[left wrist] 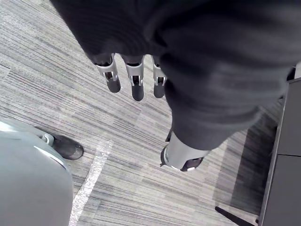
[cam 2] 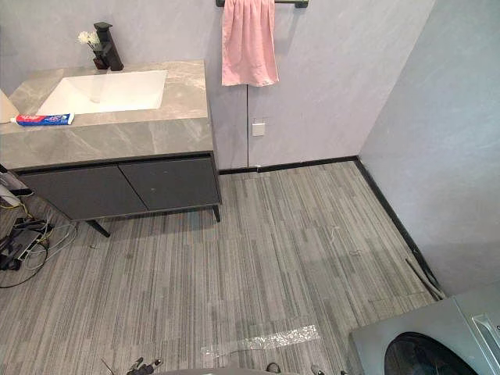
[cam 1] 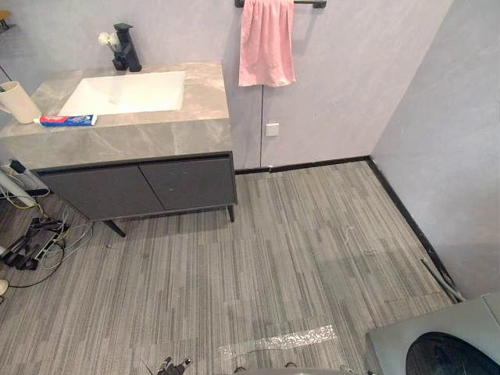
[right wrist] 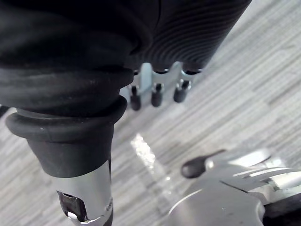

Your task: Organize washtable

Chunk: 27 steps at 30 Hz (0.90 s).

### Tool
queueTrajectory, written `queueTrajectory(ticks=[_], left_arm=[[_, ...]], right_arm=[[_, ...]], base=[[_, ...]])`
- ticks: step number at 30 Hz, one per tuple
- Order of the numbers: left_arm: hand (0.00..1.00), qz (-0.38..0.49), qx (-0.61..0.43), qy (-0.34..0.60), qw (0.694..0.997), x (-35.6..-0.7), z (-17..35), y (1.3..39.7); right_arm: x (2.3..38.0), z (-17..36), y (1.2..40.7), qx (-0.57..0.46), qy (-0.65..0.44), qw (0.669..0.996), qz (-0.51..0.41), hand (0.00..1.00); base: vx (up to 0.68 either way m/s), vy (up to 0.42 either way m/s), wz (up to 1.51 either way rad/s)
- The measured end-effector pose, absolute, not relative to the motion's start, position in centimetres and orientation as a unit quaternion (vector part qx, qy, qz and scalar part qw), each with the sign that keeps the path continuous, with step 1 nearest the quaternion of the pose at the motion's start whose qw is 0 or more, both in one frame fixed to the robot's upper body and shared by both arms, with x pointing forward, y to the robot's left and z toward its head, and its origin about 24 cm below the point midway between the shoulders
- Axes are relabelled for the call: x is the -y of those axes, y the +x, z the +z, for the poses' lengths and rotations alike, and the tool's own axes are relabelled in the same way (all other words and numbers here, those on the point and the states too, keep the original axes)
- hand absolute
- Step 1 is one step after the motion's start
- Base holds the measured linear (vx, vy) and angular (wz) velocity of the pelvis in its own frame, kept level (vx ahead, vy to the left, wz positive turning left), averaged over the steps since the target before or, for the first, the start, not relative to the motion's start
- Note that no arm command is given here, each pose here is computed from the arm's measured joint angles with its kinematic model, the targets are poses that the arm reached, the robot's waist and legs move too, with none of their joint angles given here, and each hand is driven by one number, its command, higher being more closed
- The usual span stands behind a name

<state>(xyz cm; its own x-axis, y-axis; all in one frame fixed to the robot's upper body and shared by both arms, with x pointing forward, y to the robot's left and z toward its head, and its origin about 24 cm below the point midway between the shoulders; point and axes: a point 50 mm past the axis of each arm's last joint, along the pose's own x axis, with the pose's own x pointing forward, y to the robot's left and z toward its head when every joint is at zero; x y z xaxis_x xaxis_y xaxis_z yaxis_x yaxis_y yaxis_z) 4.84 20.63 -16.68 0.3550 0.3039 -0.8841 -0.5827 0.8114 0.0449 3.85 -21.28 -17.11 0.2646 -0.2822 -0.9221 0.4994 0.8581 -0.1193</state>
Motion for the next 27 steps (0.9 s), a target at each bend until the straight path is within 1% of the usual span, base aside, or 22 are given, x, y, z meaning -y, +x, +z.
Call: queueTrajectory(ticks=[6, 9, 11, 13, 16, 18, 20, 23, 25, 26, 27], left_arm=[[0.0, 0.28, -0.497, -0.143, 0.809, -20.8, -16.7, 4.7], [0.0, 0.317, -0.488, -0.161, 0.797, -21.5, -16.6, 4.2], [0.0, 0.357, -0.476, -0.182, 0.783, -22.2, -16.5, 3.7], [0.0, 0.357, -0.455, -0.189, 0.794, -22.2, -16.2, 4.8], [0.0, 0.358, -0.448, -0.194, 0.796, -22.0, -16.1, 5.0], [0.0, 0.345, -0.45, -0.199, 0.799, -21.0, -16.2, 5.3], [0.0, 0.343, -0.453, -0.204, 0.798, -20.6, -16.3, 5.2], [0.0, 0.333, -0.464, -0.204, 0.795, -19.9, -16.5, 4.6], [0.0, 0.335, -0.461, -0.2, 0.797, -20.6, -16.4, 4.4], [0.0, 0.335, -0.455, -0.187, 0.803, -21.6, -16.2, 4.8], [0.0, 0.335, -0.452, -0.185, 0.806, -21.9, -16.1, 5.1]], right_arm=[[21.3, -17.1, 3.8, -0.553, 0.103, 0.788, -0.252, 0.0], [21.0, -17.2, 3.8, -0.551, 0.115, 0.786, -0.257, 0.0], [20.6, -17.0, 4.4, -0.535, 0.128, 0.793, -0.261, 0.0], [20.6, -17.0, 4.2, -0.537, 0.124, 0.794, -0.258, 0.0], [20.9, -16.9, 4.3, -0.535, 0.116, 0.797, -0.254, 0.0], [21.4, -16.7, 5.1, -0.529, 0.105, 0.804, -0.249, 0.0], [21.8, -16.5, 6.4, -0.52, 0.095, 0.813, -0.242, 0.0], [22.4, -16.2, 6.5, -0.51, 0.097, 0.818, -0.247, 0.0], [21.7, -16.3, 5.9, -0.51, 0.103, 0.818, -0.243, 0.0], [20.9, -16.5, 5.2, -0.516, 0.111, 0.815, -0.238, 0.0], [20.7, -16.5, 5.3, -0.516, 0.112, 0.816, -0.234, 0.0]], base=[[0.0, 0.0, -0.04], [0.0, -0.049, -0.27], [-0.06, -0.155, -0.2], [-0.04, -0.145, -0.12], [0.07, -0.047, -0.33], [0.18, 0.054, -0.65], [0.19, 0.13, -0.72], [0.27, 0.212, -0.78], [0.41, 0.248, -0.64], [0.35, 0.175, -0.44], [0.5, 0.252, -0.39]])
